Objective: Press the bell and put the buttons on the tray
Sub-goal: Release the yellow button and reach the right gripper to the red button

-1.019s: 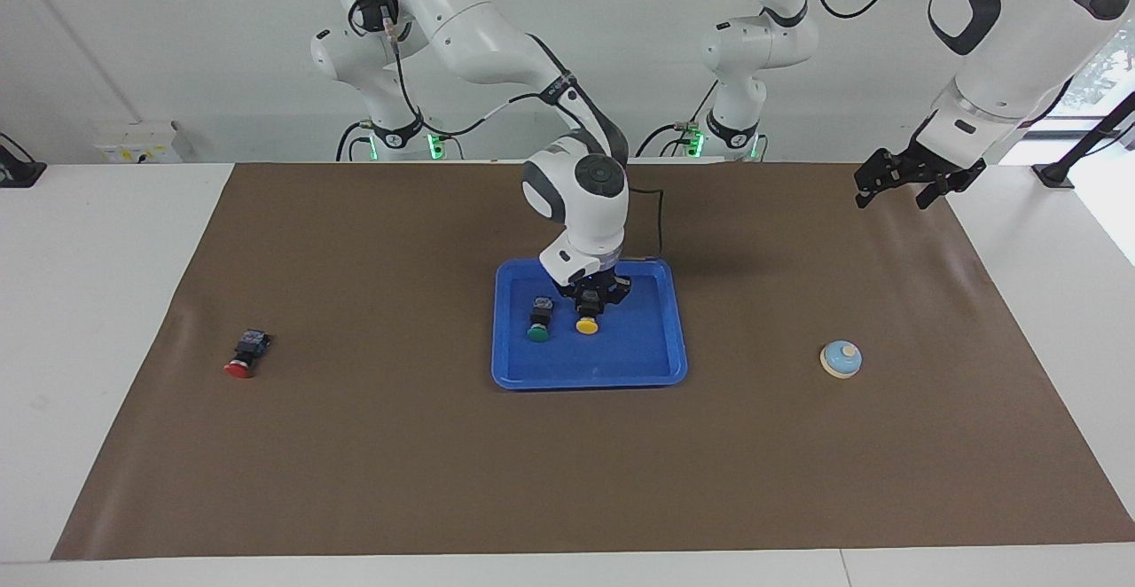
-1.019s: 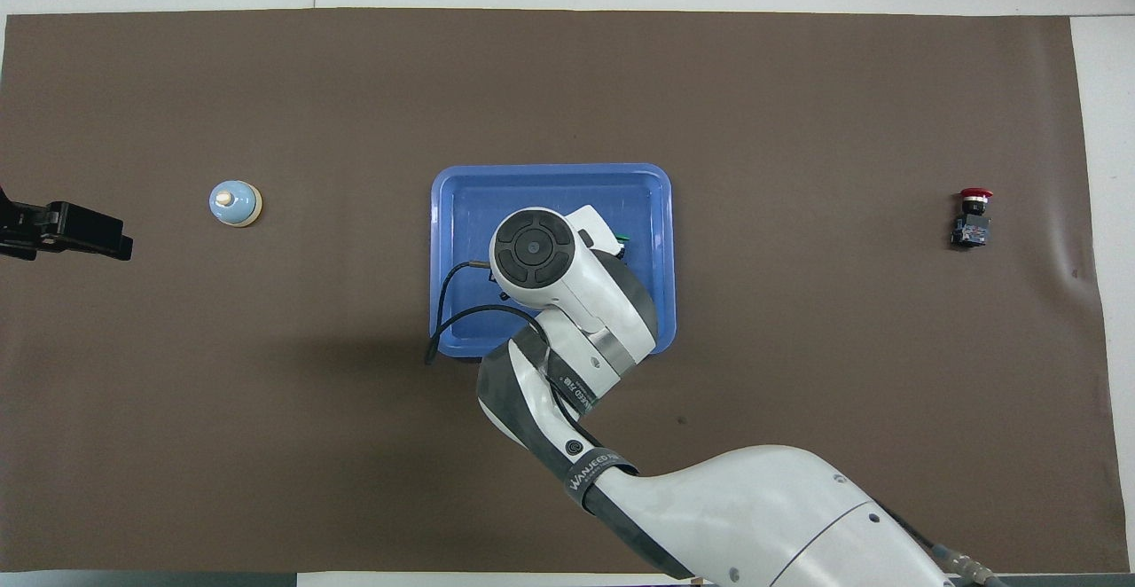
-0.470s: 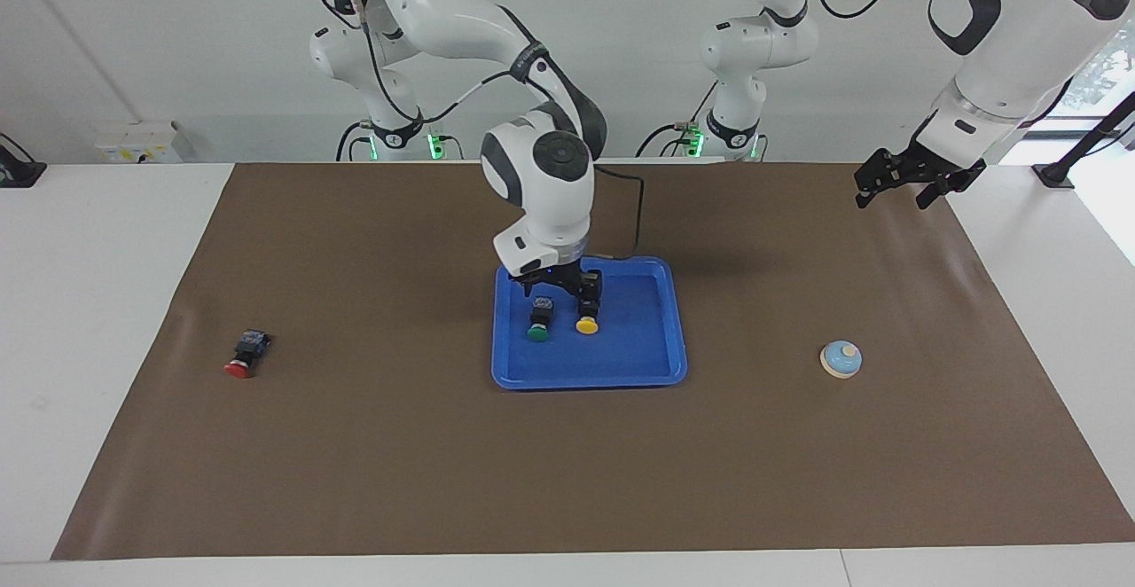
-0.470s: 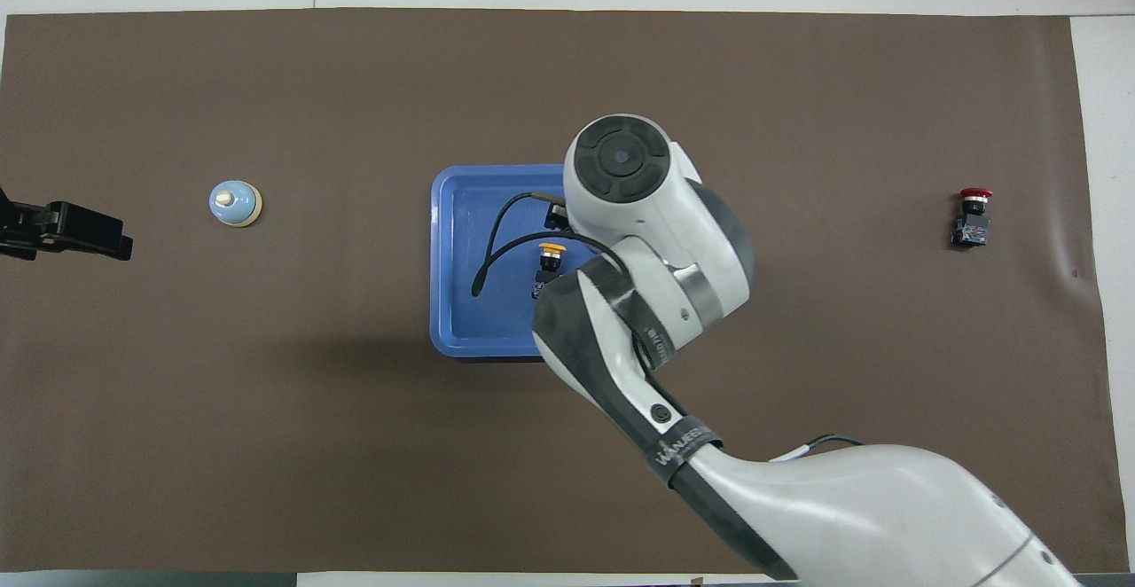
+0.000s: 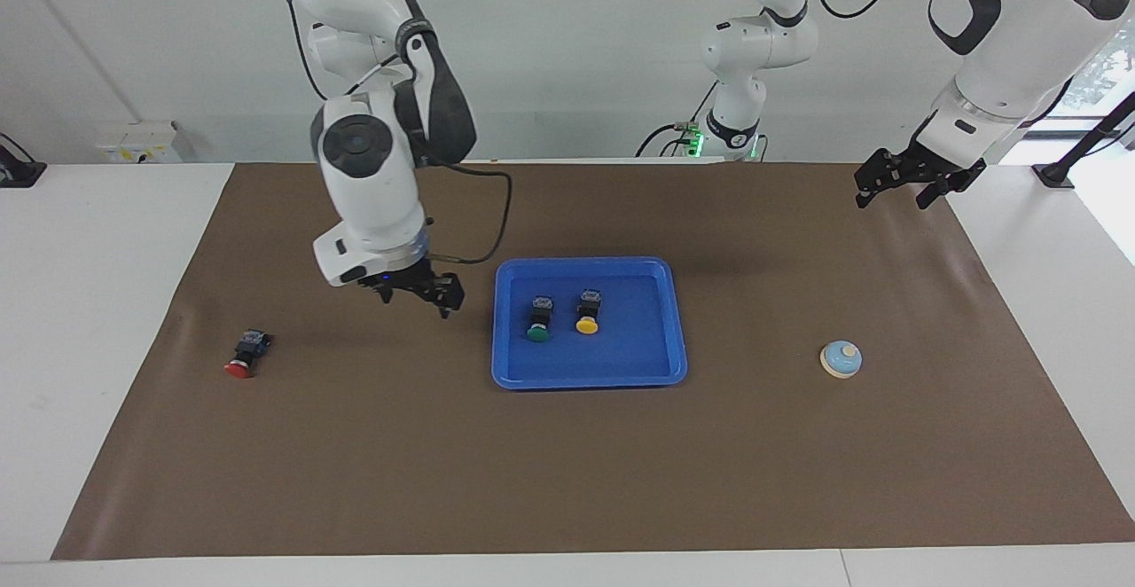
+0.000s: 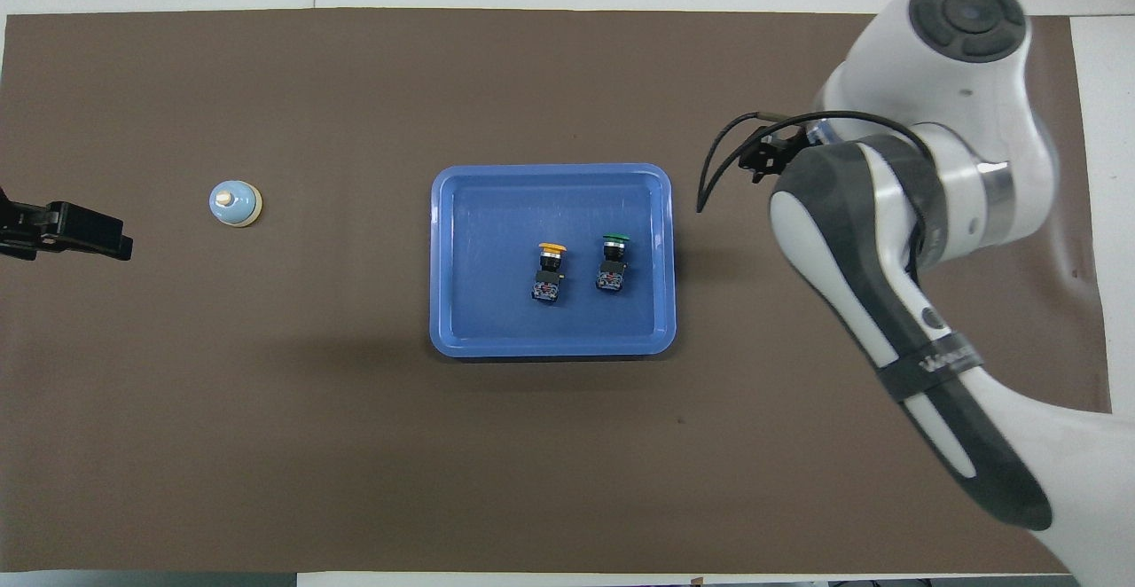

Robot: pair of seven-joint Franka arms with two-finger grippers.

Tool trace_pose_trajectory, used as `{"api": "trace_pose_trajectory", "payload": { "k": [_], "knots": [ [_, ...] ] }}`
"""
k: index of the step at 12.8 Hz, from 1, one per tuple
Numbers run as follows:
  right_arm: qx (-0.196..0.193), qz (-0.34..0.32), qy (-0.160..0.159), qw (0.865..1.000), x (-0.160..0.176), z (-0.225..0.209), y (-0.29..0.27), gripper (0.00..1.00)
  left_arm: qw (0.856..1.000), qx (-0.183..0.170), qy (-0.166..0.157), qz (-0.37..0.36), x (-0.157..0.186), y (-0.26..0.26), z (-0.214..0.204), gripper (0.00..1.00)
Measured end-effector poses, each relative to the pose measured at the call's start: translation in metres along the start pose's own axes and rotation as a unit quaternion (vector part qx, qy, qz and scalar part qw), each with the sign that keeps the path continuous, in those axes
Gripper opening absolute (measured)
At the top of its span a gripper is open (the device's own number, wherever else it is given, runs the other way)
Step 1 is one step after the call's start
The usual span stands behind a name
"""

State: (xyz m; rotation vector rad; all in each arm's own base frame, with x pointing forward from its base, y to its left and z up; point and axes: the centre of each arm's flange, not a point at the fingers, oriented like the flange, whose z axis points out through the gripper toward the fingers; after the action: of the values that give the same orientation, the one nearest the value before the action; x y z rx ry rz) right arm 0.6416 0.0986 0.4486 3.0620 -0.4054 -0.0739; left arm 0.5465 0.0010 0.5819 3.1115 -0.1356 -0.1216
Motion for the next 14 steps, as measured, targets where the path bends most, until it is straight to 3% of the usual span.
{"api": "trace_pose_trajectory", "payload": {
  "k": [3,6,9,14],
  "knots": [
    [-0.009,-0.035,-0.013,0.999,0.036,0.02,0.117,1.0,1.0,0.0,0.0,0.0,0.0,0.0,0.0,1.0],
    [-0.006,-0.046,0.007,0.999,0.044,0.054,0.193,1.0,1.0,0.0,0.0,0.0,0.0,0.0,0.0,1.0],
    [-0.003,-0.048,0.043,0.998,0.032,0.101,0.237,1.0,1.0,0.0,0.0,0.0,0.0,0.0,0.0,1.0],
    [0.0,-0.04,0.06,0.997,0.022,0.147,0.256,1.0,1.0,0.0,0.0,0.0,0.0,0.0,0.0,1.0]
  ]
}}
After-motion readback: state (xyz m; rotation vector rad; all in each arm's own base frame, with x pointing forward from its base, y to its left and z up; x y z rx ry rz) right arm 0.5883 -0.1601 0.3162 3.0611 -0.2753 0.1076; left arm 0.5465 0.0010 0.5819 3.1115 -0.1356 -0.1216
